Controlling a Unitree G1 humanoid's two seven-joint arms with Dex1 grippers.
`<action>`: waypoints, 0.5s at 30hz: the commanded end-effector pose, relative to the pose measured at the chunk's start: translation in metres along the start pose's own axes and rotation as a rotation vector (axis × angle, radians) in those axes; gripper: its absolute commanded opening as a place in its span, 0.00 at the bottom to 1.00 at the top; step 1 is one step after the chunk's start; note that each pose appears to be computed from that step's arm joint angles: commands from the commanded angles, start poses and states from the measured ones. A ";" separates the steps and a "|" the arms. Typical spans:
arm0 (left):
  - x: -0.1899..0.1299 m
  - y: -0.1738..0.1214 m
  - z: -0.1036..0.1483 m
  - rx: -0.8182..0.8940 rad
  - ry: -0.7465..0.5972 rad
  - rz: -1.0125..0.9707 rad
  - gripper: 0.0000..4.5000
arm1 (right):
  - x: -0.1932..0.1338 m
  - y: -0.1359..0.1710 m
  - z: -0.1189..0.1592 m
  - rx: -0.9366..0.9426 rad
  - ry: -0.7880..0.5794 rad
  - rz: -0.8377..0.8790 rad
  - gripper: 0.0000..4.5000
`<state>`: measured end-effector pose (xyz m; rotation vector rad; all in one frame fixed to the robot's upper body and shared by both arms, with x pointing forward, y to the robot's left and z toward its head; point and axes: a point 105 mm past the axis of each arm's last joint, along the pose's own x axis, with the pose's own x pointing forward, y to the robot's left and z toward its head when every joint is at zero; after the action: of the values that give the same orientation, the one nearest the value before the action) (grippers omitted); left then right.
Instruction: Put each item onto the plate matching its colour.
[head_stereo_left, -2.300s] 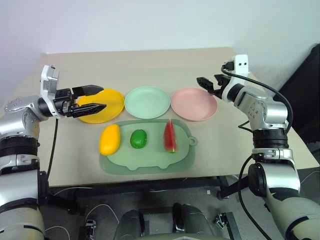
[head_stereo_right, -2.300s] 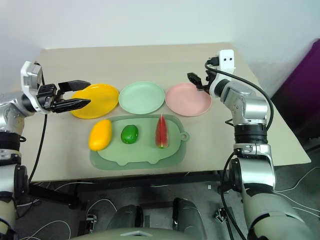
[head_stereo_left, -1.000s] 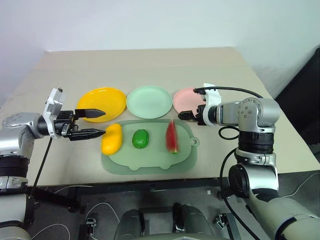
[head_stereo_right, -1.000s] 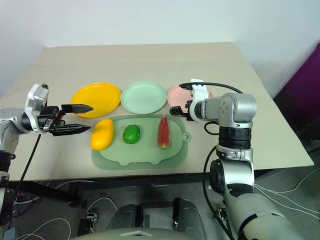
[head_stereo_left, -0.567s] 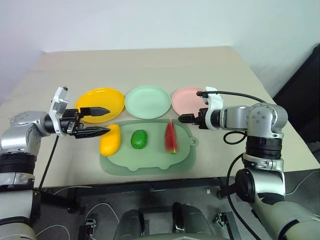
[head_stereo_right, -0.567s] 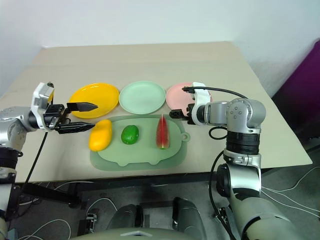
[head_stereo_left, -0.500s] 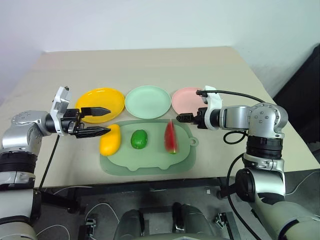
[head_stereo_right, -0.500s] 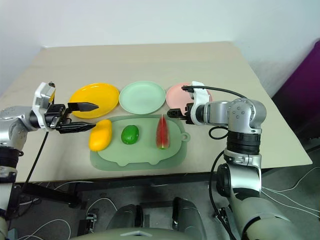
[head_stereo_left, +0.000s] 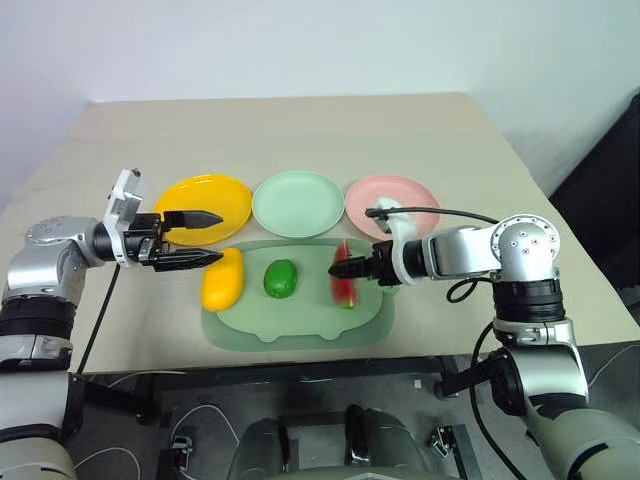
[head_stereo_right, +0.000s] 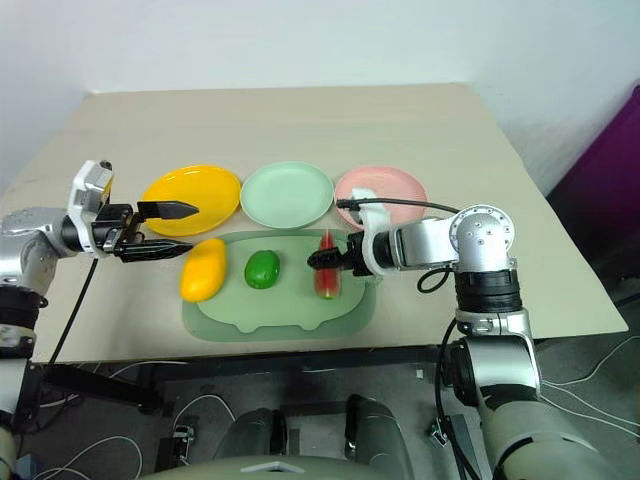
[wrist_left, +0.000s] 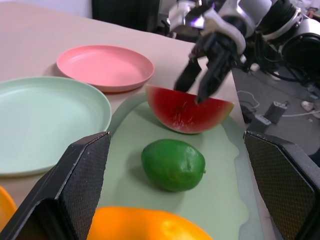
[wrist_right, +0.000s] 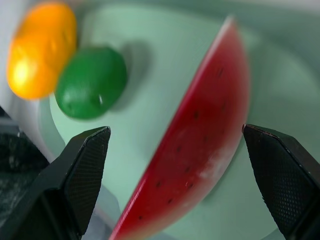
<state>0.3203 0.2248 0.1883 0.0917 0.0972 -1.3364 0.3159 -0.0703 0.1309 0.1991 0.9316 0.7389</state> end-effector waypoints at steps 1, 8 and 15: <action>-0.002 0.001 0.010 0.042 -0.003 0.000 0.99 | -0.003 0.005 0.001 -0.025 0.010 0.008 1.00; -0.004 0.000 0.009 0.038 -0.003 0.004 0.99 | 0.004 -0.004 -0.001 -0.008 0.036 -0.071 1.00; -0.004 -0.001 0.008 0.033 -0.004 0.003 0.99 | 0.013 -0.009 0.013 0.057 0.008 -0.154 1.00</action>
<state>0.3204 0.2243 0.1874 0.0914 0.1026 -1.3391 0.3271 -0.0648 0.1175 0.1611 0.9957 0.6076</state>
